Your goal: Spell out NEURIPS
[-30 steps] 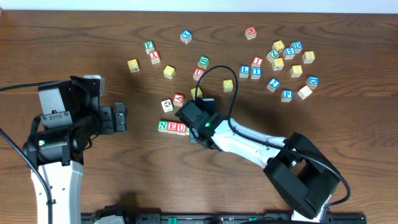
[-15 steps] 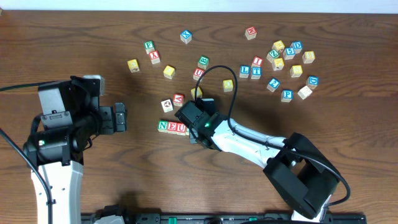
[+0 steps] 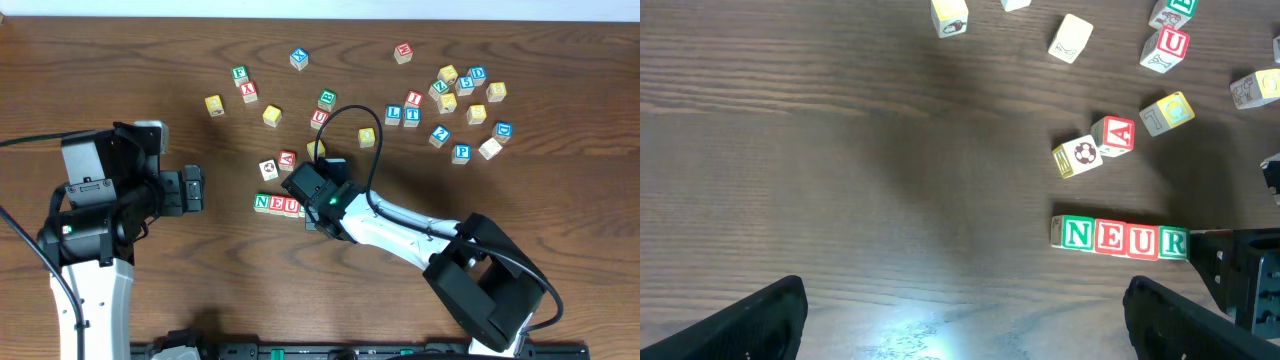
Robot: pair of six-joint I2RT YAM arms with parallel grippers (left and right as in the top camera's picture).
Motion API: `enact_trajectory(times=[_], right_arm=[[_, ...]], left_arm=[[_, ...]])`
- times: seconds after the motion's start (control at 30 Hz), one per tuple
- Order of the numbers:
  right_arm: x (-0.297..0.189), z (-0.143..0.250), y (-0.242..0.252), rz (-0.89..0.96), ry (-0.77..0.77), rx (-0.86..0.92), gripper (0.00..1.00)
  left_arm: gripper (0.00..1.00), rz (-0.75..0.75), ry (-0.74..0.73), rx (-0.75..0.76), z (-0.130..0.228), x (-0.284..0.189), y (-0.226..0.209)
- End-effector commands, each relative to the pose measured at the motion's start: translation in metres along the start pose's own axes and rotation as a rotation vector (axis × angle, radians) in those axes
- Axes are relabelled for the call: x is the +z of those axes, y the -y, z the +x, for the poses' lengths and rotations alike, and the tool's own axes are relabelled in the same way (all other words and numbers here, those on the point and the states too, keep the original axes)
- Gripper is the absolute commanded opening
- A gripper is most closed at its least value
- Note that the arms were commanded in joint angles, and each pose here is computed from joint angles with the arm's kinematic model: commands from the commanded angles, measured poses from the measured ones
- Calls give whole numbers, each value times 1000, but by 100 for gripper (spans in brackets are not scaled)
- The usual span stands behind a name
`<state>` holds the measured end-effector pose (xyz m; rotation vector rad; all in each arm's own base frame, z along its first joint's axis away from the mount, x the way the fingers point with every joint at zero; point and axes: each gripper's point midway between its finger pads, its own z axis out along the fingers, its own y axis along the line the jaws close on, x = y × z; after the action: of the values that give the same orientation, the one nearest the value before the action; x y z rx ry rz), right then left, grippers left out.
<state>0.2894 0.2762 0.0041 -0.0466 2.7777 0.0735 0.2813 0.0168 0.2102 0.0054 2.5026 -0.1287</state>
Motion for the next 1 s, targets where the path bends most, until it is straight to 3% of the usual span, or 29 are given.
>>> enact_trajectory(times=[0.0, 0.97], right_arm=[[8, 5, 5, 33, -2, 1, 38], [-29, -21, -1, -25, 82, 12, 38]], left_arm=[[99, -7, 14, 17, -5, -4, -1], [99, -7, 14, 17, -5, -4, -1]])
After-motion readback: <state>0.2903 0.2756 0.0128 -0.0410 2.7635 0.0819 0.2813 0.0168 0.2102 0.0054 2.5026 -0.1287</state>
